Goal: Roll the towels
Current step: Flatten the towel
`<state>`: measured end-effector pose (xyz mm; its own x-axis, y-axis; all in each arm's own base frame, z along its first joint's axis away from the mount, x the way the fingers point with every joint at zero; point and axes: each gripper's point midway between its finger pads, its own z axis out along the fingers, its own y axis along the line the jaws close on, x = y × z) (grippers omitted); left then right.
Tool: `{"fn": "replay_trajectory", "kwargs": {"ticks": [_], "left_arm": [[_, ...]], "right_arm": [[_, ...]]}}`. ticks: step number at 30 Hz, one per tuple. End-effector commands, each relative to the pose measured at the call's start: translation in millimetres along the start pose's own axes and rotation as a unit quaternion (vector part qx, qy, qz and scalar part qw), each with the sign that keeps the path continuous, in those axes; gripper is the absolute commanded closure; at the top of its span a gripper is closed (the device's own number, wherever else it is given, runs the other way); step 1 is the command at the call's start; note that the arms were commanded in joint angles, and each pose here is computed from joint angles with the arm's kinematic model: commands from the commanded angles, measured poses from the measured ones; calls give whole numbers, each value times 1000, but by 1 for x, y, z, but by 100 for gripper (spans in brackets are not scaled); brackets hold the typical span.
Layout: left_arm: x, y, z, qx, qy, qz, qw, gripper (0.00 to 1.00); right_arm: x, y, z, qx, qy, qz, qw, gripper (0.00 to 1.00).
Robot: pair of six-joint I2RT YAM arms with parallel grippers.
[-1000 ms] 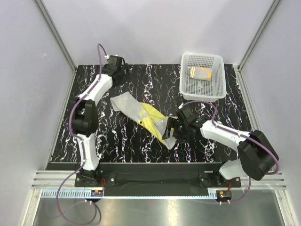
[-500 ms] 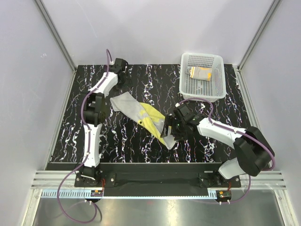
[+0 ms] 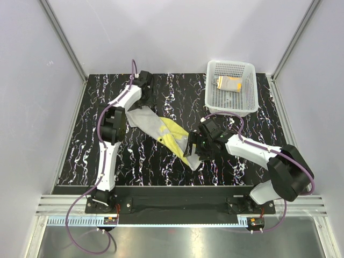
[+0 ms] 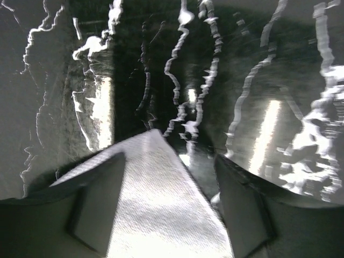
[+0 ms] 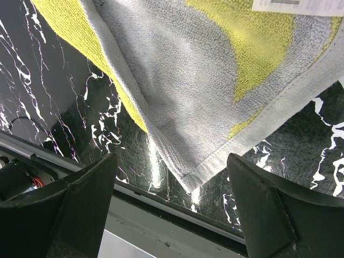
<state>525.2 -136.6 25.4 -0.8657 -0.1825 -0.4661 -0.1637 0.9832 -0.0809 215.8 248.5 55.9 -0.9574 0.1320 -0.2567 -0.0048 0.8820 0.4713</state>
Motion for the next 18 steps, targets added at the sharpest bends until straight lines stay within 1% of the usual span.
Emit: {"fn": "replay_trajectory", "kwargs": {"ticks": [1,3,6,9,10,13,18], "left_arm": [[-1,11,8,-25,2,8,1000,30],[0,15,10,-33,2,11,999,31],[0,17,12,-40,1,16,999,34],[1,17,15,-40,3,20,999,44],[2,17,16,-40,4,20,999,51],[3,18,19,-41,5,21,999,65],[3,16,20,-38,3,21,999,81]], "right_arm": [[-6,9,-9,-12,-19,-4,1000,10],[-6,9,-8,-12,-20,-4,1000,10],[-6,10,-8,-13,-18,-2,1000,10],[-6,10,-6,-12,-15,-1,1000,10],[-7,11,-6,-13,-17,-1,1000,10],[-8,12,-5,-14,-17,0,1000,10],[-7,11,-3,-10,-15,0,1000,10]]}}
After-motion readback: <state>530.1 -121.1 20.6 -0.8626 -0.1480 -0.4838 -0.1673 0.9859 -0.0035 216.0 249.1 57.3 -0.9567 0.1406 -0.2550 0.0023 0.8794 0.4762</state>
